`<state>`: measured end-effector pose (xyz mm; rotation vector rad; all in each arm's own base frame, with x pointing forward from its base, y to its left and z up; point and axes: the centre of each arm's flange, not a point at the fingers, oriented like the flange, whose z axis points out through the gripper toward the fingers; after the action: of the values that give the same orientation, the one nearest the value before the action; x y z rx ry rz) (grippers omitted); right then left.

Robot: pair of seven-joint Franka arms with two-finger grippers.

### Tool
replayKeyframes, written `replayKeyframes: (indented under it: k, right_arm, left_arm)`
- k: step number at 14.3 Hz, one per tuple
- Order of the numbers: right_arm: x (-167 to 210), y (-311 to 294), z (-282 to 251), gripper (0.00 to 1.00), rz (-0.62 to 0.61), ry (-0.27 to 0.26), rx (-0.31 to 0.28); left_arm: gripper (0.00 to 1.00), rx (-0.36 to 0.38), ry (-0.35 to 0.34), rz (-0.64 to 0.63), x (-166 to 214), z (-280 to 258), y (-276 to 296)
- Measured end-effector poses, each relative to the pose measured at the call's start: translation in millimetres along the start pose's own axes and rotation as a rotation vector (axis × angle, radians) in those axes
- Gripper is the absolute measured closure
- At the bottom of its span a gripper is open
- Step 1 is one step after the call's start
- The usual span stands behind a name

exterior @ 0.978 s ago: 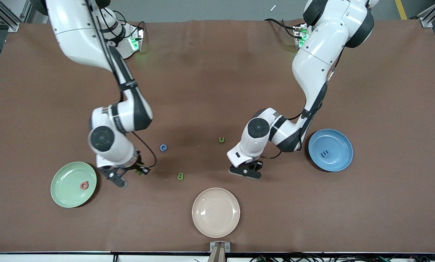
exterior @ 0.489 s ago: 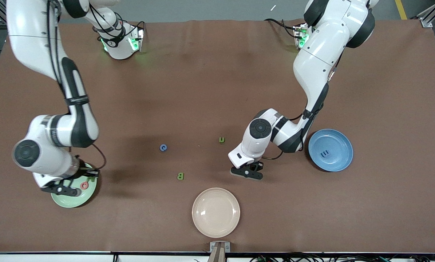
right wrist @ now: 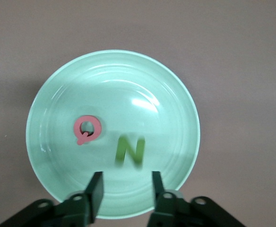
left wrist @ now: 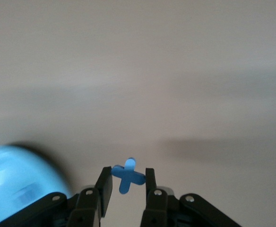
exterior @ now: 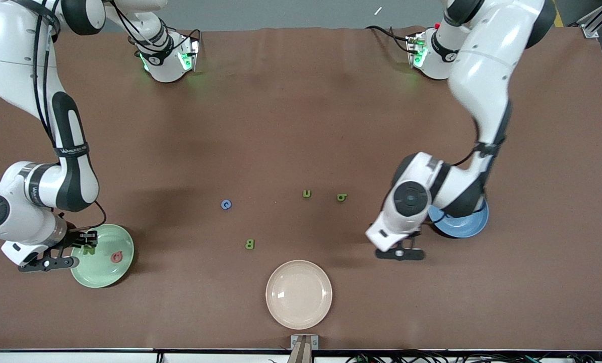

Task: Sort upper and lower case letters into plates
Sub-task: 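Put N on the green plate while the left gripper puts x on blue, then put blue G on green plate while the left gripper grasps green p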

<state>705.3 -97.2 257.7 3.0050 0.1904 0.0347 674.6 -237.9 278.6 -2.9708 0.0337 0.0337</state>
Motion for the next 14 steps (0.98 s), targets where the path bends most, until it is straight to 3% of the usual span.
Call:
replayKeyframes:
  k: [4, 5, 9, 12, 14]
  right_arm:
    - [4.7, -18.1, -0.7, 0.05, -0.023, 0.003, 0.01]
    - [6.9, -31.3, -1.5, 0.0, -0.021, -0.001, 0.022]
    - [17.5, -135.0, -12.9, 0.0, 0.129, -0.034, 0.077]
    - [14.7, -222.6, -19.3, 0.0, 0.283, -0.06, 0.112]
    - [6.4, -272.5, -19.9, 0.0, 0.366, -0.083, 0.132]
  left_arm:
    - [0.67, -0.015, -0.142, -0.108, -21.0, 29.4, -144.1]
    - [0.67, -0.031, -0.176, -0.134, -28.8, 48.8, -162.6]
    - [0.67, -0.061, -0.262, -0.218, -55.7, 101.2, -191.3]
    - [0.64, -0.072, -0.26, -0.24, -61.6, 108.1, -193.7]
    - [0.48, -0.092, -0.225, -0.247, -56.6, 90.2, -187.6]
